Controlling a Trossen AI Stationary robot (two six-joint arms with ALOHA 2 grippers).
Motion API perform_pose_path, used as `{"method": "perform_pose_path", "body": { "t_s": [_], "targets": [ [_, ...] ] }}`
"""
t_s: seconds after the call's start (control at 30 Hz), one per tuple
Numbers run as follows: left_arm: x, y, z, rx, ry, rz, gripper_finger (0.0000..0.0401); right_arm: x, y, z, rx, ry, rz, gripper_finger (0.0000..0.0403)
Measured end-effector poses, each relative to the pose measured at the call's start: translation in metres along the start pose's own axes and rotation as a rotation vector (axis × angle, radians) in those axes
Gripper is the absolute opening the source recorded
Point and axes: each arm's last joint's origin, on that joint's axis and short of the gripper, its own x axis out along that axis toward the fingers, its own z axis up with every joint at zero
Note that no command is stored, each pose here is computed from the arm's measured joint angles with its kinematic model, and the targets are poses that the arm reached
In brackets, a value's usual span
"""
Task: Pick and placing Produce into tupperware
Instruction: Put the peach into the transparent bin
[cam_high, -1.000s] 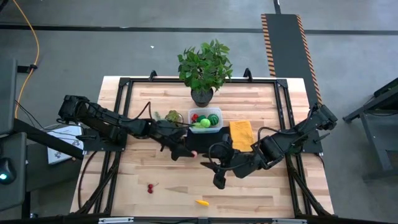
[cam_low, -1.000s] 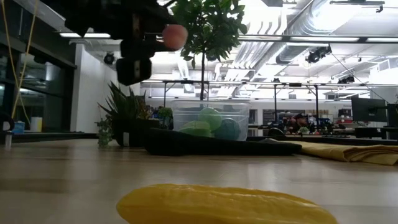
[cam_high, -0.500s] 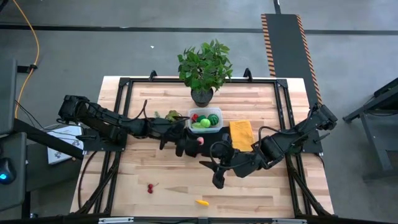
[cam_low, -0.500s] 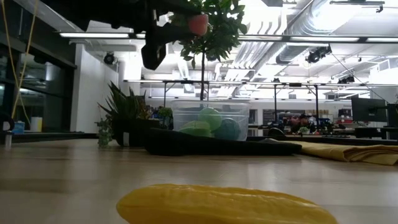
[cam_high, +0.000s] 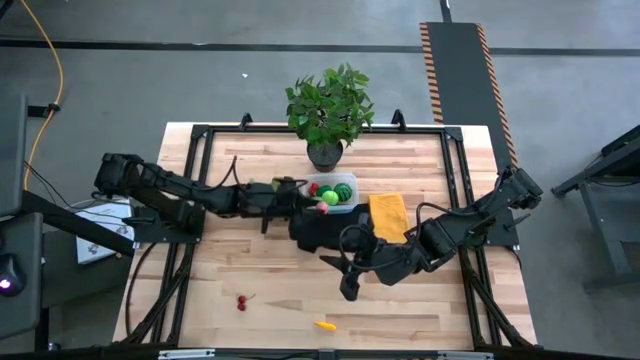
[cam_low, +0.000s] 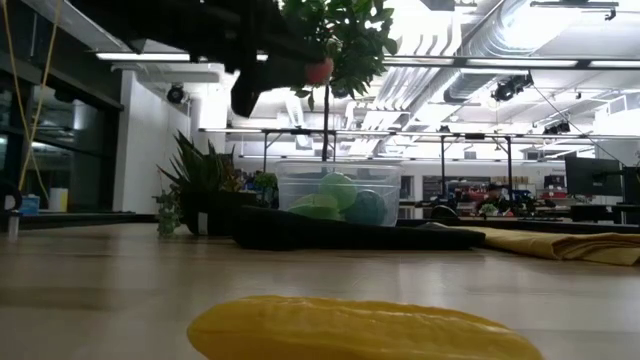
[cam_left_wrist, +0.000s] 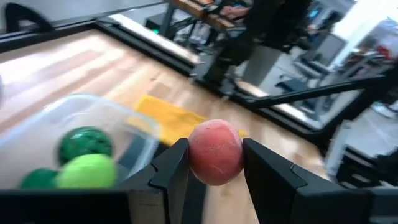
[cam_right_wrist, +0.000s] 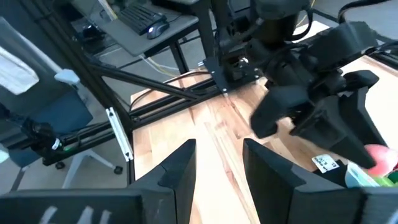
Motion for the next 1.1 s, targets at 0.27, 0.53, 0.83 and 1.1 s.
{"method": "perform_pose_path", "body": {
  "t_s": [0.27,0.53,0.83,1.1],
  "targets": [
    [0.004,0.029,0.004,0.063,0.132,0.103,0.0136,0.001,-0.002,0.001,0.018,-0.022,-0.037,0.0124],
    [0.006,0.035,0.030,0.260,0.289,0.200,0.0136,0.006,-0.009,0.005,0.030,-0.025,-0.061,0.0124],
    [0.004,0.052,0.046,0.299,0.338,0.262,0.0136,0.010,-0.016,0.009,0.023,-0.029,-0.086,0.0124],
    [0.005,0.062,0.042,0.282,0.388,0.302,0.0136,0.011,-0.017,0.009,0.018,-0.027,-0.092,0.0124]
  ]
}}
